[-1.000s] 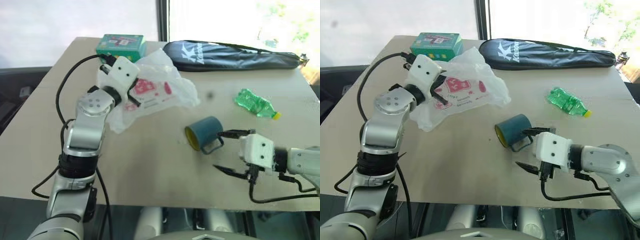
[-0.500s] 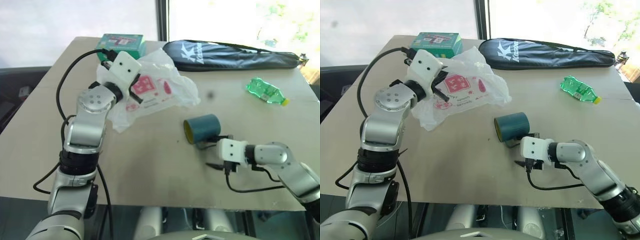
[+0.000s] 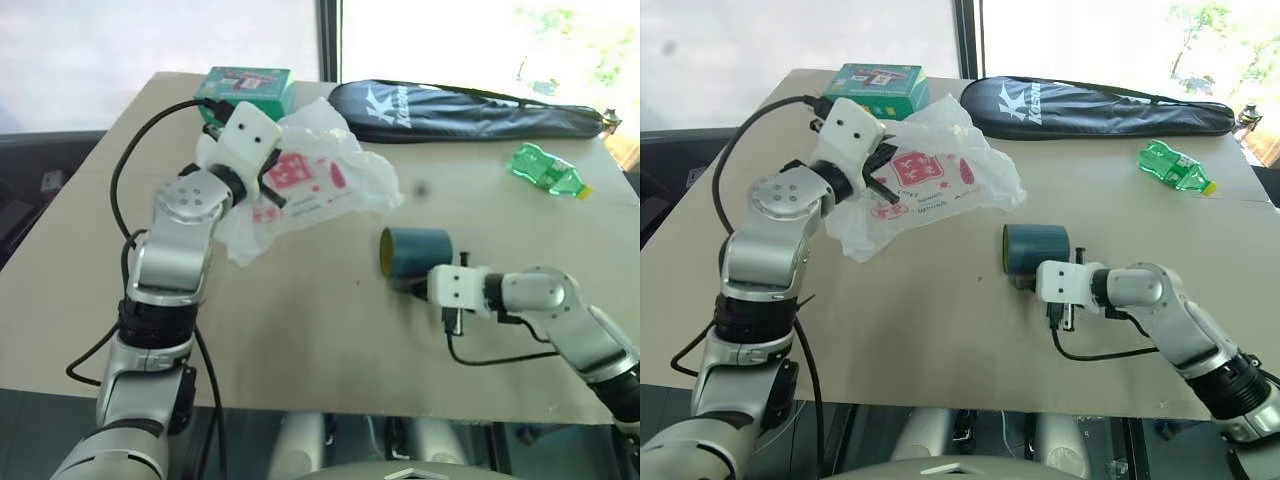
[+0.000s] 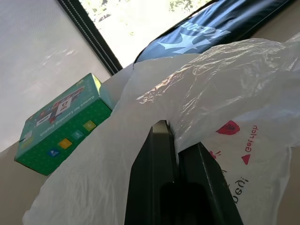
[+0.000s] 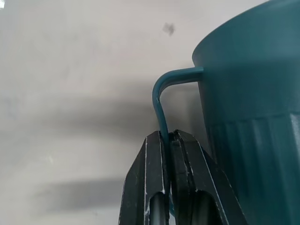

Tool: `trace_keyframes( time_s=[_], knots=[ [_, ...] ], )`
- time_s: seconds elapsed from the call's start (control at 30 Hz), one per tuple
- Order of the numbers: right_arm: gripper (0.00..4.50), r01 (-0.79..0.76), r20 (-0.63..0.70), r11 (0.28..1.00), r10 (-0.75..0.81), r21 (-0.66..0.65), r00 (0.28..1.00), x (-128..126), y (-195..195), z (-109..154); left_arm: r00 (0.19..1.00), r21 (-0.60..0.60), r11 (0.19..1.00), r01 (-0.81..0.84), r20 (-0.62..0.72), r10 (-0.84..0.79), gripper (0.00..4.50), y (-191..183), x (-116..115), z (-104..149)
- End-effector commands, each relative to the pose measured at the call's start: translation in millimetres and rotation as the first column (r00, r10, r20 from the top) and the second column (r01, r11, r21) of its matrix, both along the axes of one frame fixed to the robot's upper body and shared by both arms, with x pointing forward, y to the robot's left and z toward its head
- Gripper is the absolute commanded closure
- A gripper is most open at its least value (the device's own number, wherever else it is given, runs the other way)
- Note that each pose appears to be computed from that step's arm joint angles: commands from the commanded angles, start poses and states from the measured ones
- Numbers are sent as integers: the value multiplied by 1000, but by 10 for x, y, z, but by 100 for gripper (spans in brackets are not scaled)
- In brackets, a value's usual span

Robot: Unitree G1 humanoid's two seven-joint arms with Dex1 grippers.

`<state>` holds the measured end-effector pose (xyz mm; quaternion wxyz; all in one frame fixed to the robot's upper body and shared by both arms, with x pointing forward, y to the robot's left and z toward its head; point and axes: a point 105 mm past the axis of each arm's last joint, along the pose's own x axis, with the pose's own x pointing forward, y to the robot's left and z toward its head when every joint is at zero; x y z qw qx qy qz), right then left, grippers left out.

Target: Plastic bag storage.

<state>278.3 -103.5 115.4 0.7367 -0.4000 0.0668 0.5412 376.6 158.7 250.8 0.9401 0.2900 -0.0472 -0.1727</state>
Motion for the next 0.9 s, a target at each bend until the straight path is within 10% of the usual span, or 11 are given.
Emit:
trace_keyframes(
  time_s=[0.03, 0.37, 0.67, 0.9],
  knots=[
    [444, 7, 45, 995, -12, 100, 999, -28, 54, 278, 998, -13, 1000, 13, 68, -12, 450, -43, -42, 206],
    [444, 236, 86, 947, -260, 219, 962, 247, -240, 474, 998, -23, 1000, 15, 68, -14, 450, -68, -31, 211],
    [444, 664, 52, 651, -728, 368, 684, 1005, -1267, 759, 997, -27, 1000, 16, 74, -14, 450, -83, -38, 229],
    [444, 779, 230, 582, -811, 234, 538, 1213, -2036, 980, 996, -30, 1000, -2, 84, 5, 450, -63, -71, 244]
  ],
)
